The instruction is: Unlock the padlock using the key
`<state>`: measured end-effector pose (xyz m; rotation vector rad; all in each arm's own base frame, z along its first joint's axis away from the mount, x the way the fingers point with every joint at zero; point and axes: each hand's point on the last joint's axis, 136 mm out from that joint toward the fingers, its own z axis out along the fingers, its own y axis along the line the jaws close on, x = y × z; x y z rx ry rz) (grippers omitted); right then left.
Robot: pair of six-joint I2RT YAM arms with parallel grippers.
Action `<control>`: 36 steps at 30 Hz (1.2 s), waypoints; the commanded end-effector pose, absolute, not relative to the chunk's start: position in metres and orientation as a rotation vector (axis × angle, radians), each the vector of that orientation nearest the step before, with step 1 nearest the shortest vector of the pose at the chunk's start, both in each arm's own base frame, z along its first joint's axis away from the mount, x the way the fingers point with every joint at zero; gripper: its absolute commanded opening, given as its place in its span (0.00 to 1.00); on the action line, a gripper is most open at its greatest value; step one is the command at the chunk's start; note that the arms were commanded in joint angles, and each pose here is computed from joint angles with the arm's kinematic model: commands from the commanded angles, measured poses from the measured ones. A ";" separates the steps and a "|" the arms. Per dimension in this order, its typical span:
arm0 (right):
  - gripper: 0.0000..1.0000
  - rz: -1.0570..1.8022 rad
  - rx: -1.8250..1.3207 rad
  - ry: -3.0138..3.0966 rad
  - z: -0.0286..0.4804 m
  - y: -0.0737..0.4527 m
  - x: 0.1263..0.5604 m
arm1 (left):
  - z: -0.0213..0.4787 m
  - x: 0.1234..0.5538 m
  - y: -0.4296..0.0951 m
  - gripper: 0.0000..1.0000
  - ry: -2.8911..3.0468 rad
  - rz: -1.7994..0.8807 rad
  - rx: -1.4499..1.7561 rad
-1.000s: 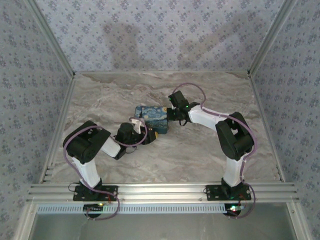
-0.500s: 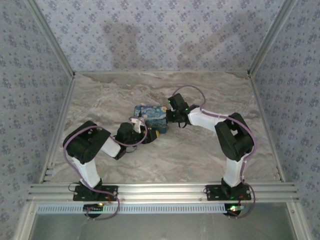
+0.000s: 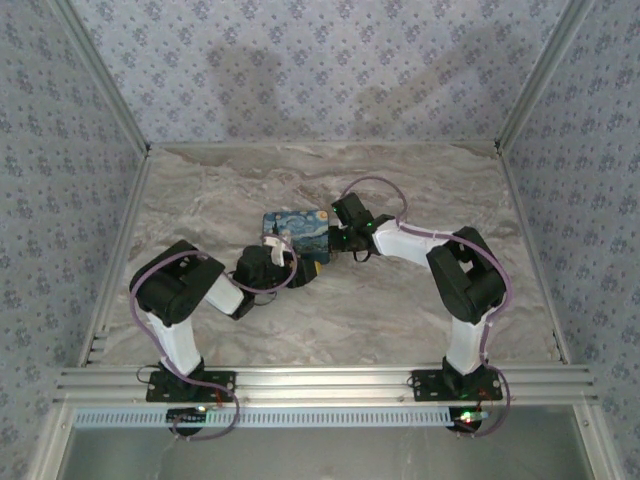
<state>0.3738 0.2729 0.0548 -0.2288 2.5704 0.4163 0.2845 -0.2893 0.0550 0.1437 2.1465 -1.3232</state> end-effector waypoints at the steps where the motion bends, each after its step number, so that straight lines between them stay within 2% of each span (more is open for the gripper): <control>1: 0.00 0.474 -0.246 2.568 0.062 0.280 0.365 | 0.037 0.279 -0.278 0.55 2.204 -1.262 0.100; 16: 0.00 0.462 -0.250 2.565 0.062 0.279 0.365 | 0.030 0.279 -0.252 0.41 2.223 -1.196 0.023; 26: 0.00 0.465 -0.252 2.558 0.065 0.280 0.367 | 0.031 0.281 -0.251 0.26 2.226 -1.199 0.030; 28: 0.00 0.462 -0.254 2.558 0.065 0.280 0.367 | 0.031 0.282 -0.251 0.19 2.225 -1.201 0.032; 32: 0.00 0.459 -0.257 2.558 0.065 0.280 0.366 | 0.031 0.284 -0.252 0.12 2.234 -1.201 0.035; 36: 0.00 0.462 -0.258 2.557 0.065 0.280 0.367 | 0.029 0.284 -0.250 0.10 2.243 -1.203 0.036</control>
